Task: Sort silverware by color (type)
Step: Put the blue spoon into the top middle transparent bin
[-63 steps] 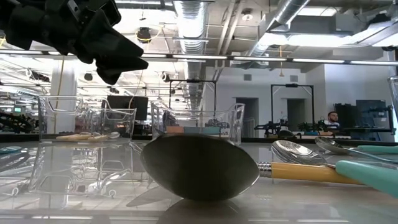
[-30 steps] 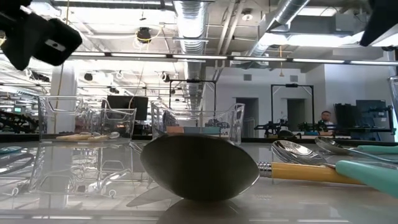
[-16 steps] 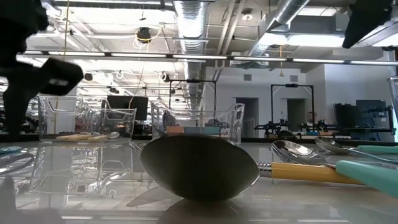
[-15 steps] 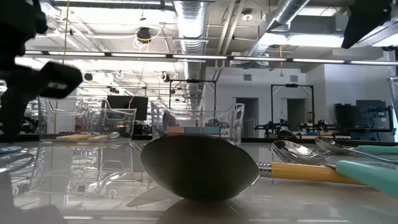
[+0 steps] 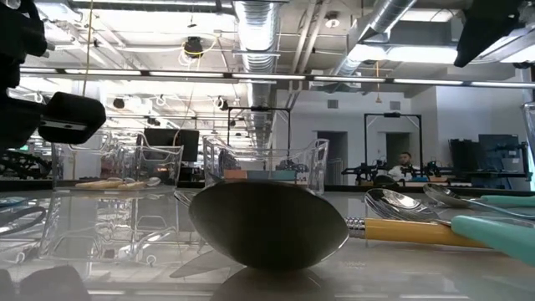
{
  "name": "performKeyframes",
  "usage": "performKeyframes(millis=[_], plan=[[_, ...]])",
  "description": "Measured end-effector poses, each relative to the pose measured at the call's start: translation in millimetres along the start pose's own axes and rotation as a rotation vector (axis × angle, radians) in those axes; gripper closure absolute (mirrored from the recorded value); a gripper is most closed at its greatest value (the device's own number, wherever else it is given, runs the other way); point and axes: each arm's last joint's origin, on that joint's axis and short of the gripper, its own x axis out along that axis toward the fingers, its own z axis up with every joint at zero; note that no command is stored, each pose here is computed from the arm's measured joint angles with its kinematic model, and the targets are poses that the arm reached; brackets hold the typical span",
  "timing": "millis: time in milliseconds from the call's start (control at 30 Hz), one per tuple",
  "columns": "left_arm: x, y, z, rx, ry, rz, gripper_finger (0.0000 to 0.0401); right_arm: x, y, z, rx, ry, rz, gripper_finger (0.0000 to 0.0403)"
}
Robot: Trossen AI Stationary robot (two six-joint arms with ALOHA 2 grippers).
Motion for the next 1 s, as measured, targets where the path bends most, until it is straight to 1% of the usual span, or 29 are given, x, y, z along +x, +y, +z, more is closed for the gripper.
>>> performKeyframes(millis=[100, 133, 233, 267, 367, 467, 500, 567, 667, 767, 833, 867, 933, 1000], plan=[[0.2, 2.9, 0.3, 0.006, -0.002, 0.016, 0.0387, -0.3, 0.5, -0.3, -0.002, -0.001, 0.003, 0.0182], [0.2, 4.2, 0.6, 0.003, -0.003, 0.02, 0.0393, -0.3, 0.6, -0.3, -0.001, -0.001, 0.004, 0.0182], [-2.6, 9.9, 6.4, -0.009, -0.006, 0.041, 0.0394, -0.3, 0.6, -0.3, -0.004, -0.001, 0.004, 0.0182], [-4.7, 12.8, 10.2, -0.005, -0.012, 0.066, 0.0396, -0.3, 0.6, -0.3, -0.011, -0.002, 0.004, 0.0182], [-17.7, 31.1, 29.0, -0.014, -0.059, 0.218, 0.0398, -0.3, 1.0, 0.1, -0.045, -0.007, 0.006, 0.0182], [-43.1, 57.2, 51.3, -0.08, -0.122, 0.397, 0.0399, -0.2, 0.5, 1.2, -0.091, -0.039, -0.014, 0.0182], [-51.2, 68.7, 57.1, -0.116, -0.135, 0.451, 0.0399, -0.1, 0.6, 2.0, -0.107, -0.054, -0.02, 0.0182], [-69.8, 100.3, 67.4, -0.185, -0.17, 0.545, 0.04, 0.1, 0.9, 3.9, -0.146, -0.081, -0.027, 0.0182], [-99.1, 150.0, 74.0, -0.232, -0.203, 0.627, 0.04, 0.9, 1.6, 7.7, -0.211, -0.114, -0.031, 0.0182], [-124.3, 204.7, 66.6, -0.289, -0.222, 0.67, 0.04, 2.3, 0.9, 12.4, -0.264, -0.141, -0.044, 0.0182], [-137.2, 242.1, 51.7, -0.368, -0.224, 0.699, 0.0401, 3.5, -0.4, 15.1, -0.29, -0.148, -0.056, 0.0182], [-142.0, 258.5, 43.5, -0.435, -0.241, 0.698, 0.0401, 4.1, -1.4, 16.0, -0.3, -0.147, -0.062, 0.0182], [-147.3, 287.6, 25.1, -0.65, -0.312, 0.67, 0.0401, 5.2, -3.4, 18.1, -0.309, -0.148, -0.078, 0.0182], [-145.8, 308.1, 8.7, -0.872, -0.394, 0.576, 0.0401, 5.8, -4.6, 19.4, -0.319, -0.151, -0.089, 0.0182]])
